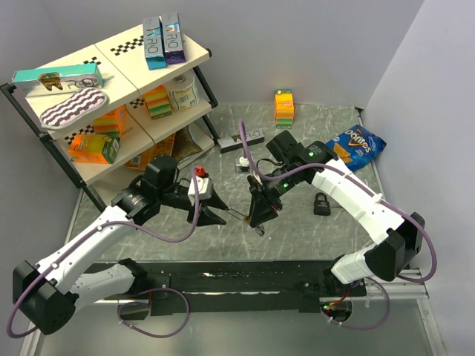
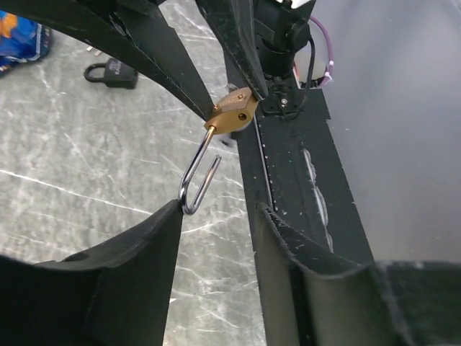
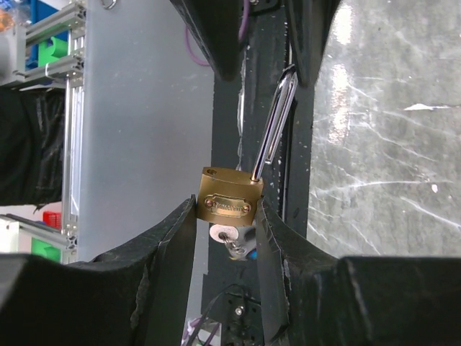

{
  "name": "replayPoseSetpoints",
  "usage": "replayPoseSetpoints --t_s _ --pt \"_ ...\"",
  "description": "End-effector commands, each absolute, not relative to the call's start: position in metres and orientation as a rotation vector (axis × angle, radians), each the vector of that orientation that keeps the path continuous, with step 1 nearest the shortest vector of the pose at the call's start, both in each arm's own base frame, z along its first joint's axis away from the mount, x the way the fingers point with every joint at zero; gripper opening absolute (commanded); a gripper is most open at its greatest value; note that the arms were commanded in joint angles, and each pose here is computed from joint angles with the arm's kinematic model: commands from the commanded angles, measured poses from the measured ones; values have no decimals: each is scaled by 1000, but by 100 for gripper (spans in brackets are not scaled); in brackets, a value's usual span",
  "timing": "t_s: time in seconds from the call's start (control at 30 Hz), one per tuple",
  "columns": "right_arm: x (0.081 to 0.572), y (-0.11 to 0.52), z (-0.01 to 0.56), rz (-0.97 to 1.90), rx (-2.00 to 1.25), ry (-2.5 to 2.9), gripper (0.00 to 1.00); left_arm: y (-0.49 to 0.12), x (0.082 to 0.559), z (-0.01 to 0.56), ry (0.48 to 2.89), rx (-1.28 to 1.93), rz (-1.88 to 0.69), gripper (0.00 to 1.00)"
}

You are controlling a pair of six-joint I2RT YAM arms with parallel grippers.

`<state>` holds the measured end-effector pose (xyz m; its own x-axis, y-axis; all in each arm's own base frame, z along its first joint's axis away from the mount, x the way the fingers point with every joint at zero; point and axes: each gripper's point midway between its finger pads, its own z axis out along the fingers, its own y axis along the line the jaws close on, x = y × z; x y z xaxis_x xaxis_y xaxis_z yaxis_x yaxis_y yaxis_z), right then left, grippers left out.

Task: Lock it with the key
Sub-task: Lock the lock.

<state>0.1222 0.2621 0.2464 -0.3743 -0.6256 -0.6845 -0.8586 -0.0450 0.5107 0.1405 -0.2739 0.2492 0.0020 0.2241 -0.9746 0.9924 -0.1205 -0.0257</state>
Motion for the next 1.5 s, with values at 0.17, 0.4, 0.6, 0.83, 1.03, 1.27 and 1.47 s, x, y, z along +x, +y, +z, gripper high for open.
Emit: replayPoseSetpoints --t_s 0.17,0.4,0.6,0.83,1.03,1.27,1.47 --pt "106 269 272 1427 -1650 1847 0 -287 140 257 1288 1471 -1202 39" --pt "105 271 276 1429 -1659 1827 0 -289 140 253 1312 1474 -1187 12" --pt "110 272 277 1392 -1650 1820 33 -287 145 259 1353 1406 -1148 1" --pt "134 268 287 1315 -1498 1831 99 -284 143 270 1446 1294 -1195 1" --pt "174 246 308 1248 -1288 1782 99 -283 129 282 1435 1282 -1288 1" --pt "156 237 304 1246 -1357 1681 99 -282 130 303 1473 1184 -1409 1" --pt "145 243 293 1224 -1432 1687 94 -285 134 305 1530 1145 -1447 1"
